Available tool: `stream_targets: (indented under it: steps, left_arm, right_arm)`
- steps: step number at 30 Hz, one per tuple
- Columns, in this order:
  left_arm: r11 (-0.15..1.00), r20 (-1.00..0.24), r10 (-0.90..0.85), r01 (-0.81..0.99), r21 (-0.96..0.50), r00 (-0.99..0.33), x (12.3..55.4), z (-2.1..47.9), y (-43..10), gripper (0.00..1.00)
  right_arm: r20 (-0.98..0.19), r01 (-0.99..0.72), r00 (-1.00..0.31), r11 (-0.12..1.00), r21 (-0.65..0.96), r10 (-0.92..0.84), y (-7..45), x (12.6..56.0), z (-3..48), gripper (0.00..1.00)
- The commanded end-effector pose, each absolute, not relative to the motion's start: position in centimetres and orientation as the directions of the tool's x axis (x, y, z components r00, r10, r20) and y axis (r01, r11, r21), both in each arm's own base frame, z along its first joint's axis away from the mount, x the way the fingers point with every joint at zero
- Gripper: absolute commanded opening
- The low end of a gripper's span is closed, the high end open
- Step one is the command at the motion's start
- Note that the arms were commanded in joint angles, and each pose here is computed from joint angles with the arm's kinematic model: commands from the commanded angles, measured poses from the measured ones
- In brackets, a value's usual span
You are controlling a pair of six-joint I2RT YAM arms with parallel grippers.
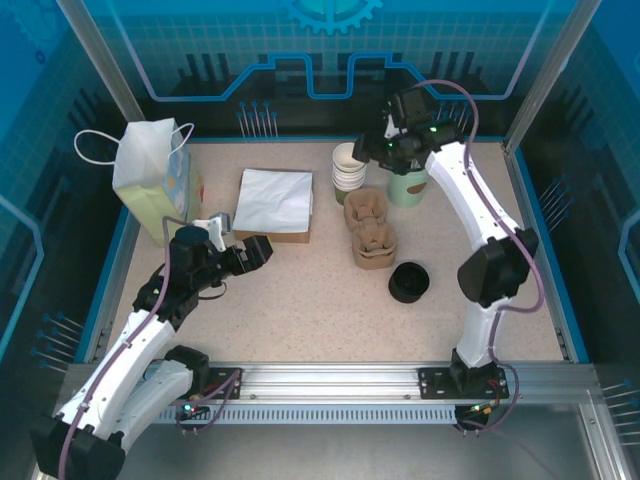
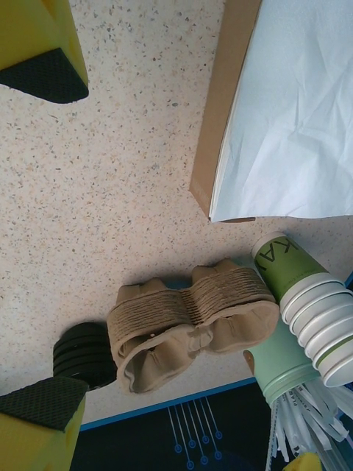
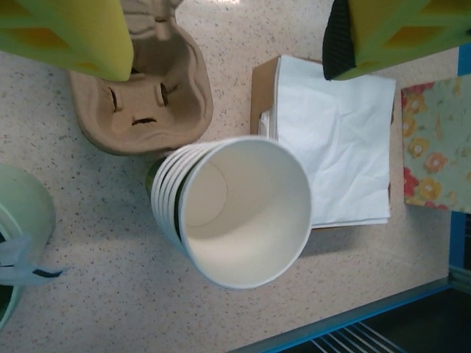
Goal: Pack the takeout coffee
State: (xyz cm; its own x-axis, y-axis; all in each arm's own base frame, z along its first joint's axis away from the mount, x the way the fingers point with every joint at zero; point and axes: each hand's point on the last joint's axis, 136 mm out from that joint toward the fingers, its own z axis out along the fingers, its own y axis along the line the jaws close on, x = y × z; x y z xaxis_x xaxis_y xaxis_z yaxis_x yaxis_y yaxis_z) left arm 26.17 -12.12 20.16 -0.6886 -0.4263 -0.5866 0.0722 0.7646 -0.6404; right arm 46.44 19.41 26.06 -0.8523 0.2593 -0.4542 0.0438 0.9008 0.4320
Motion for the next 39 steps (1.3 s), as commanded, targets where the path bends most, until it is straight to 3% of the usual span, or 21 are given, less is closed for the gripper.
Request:
stream_targets:
  steps: [1, 10, 25, 33, 39]
  left_arm:
    - [0.781, -0.609, -0.410, 0.083, -0.619, -0.679, 26.5, 20.1, -12.0, 0.99]
    - [0.783, -0.613, -0.402, 0.092, -0.615, -0.680, 26.8, 20.1, -12.1, 0.99]
    - [0.787, -0.612, -0.395, 0.090, -0.610, -0.685, 26.8, 19.8, -12.2, 0.99]
    - [0.790, -0.612, -0.393, 0.088, -0.606, -0.686, 26.8, 19.7, -12.1, 0.99]
    - [0.790, -0.611, -0.393, 0.089, -0.607, -0.687, 26.8, 19.8, -12.1, 0.99]
  right_arm:
    - [-0.406, 0.140, -0.857, 0.902, 0.408, 0.317, 18.3, 47.5, 24.9, 0.67]
    - [-0.373, 0.164, -0.872, 0.907, 0.387, 0.317, 18.9, 50.3, 22.0, 0.50]
    - [-0.345, 0.179, -0.880, 0.902, 0.392, 0.325, 19.0, 51.0, 20.4, 0.23]
    - [-0.335, 0.174, -0.886, 0.899, 0.403, 0.322, 19.2, 51.0, 20.2, 0.13]
    - [-0.335, 0.171, -0.884, 0.893, 0.417, 0.326, 19.3, 50.9, 20.8, 0.11]
